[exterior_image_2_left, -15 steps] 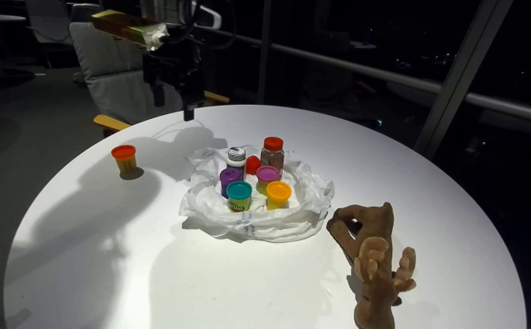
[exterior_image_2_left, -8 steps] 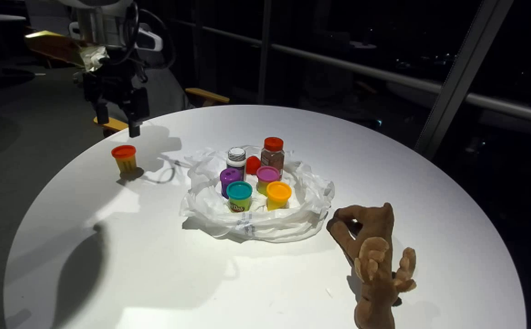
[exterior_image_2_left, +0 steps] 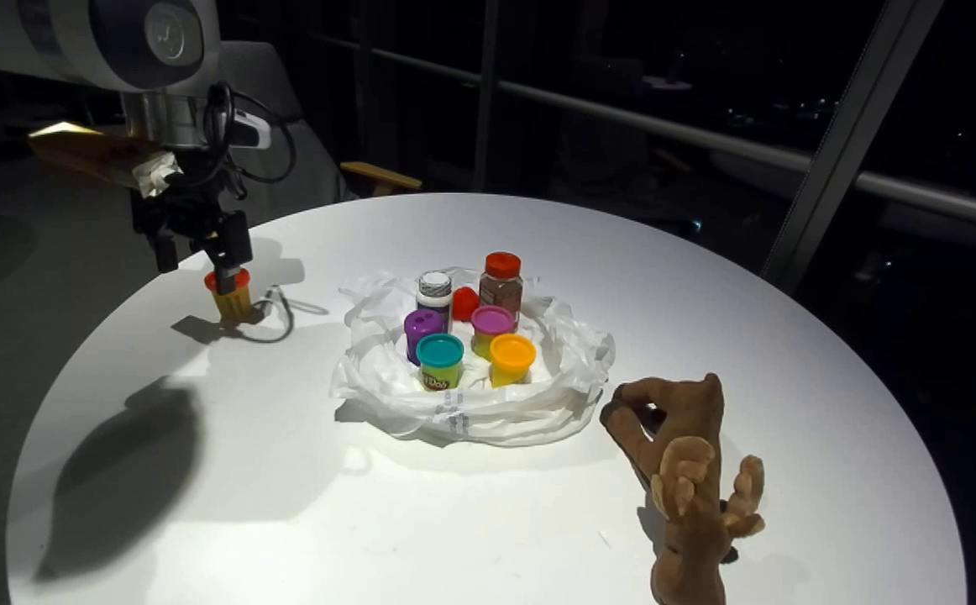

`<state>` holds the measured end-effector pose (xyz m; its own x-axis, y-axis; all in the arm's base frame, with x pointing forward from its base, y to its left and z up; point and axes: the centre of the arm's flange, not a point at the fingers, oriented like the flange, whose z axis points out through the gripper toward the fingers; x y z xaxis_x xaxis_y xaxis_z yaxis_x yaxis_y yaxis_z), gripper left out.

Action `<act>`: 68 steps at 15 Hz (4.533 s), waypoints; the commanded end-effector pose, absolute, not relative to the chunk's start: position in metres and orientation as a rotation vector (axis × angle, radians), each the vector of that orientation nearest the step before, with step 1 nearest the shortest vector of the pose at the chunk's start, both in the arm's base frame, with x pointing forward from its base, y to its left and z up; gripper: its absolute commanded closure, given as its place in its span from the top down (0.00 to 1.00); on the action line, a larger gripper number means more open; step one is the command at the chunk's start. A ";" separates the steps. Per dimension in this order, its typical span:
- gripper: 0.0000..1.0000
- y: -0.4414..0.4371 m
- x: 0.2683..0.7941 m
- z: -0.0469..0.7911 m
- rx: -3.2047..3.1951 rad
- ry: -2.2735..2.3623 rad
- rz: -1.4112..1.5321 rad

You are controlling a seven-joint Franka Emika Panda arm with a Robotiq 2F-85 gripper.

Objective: Put the things on the table into the plastic bag

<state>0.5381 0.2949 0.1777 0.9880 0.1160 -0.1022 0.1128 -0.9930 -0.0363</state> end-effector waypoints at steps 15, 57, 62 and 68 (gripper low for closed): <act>0.25 0.246 0.575 0.207 -3.203 -0.059 -0.060; 0.25 -0.049 0.554 0.180 -3.068 0.572 -0.170; 0.98 -0.063 0.552 0.216 -3.060 0.579 -0.233; 1.00 -0.132 0.545 0.274 -3.079 0.719 -0.279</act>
